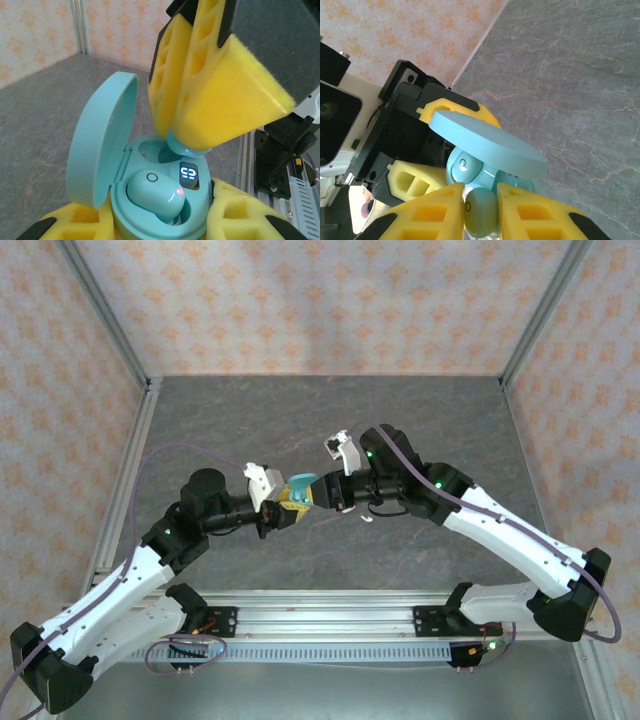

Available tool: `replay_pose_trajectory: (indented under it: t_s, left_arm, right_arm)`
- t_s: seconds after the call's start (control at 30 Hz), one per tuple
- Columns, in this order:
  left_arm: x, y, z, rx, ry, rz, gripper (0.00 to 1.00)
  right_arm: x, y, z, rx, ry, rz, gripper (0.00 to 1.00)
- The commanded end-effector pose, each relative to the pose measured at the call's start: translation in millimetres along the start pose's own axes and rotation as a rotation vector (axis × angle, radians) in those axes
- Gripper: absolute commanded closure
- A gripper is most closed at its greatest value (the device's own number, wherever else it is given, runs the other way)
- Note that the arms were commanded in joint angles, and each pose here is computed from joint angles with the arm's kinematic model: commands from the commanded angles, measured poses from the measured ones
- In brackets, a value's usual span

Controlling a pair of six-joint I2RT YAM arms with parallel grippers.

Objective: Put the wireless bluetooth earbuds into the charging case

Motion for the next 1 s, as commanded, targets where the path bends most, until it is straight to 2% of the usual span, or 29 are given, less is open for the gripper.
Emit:
replay_pose_trajectory:
  t_s: [0.0, 0.97]
  left_arm:
    - [-6.5, -11.5, 29.1, 0.079, -0.094, -0.027, 0.84]
    - [-3.8, -13.6, 26.9, 0.071, -0.08, -0.041, 0.84]
  right_arm:
    - [-2.4, -8.9, -4.8, -0.006, 0.033, -0.062, 0.77]
    - [4.6, 5.5, 13.3, 0.025, -0.061, 0.053, 0.79]
Point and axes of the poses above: each hand's point on the last joint's axis, 136 mm out from that joint toward the fingers, its own x axis out along the fingers, its own y axis along the line the jaws close on, z = x × y, the point moved 3 cm from there along -x, back along the fingers, and after that the axes turned 11 degrees about -x, right-handed, at the moved point
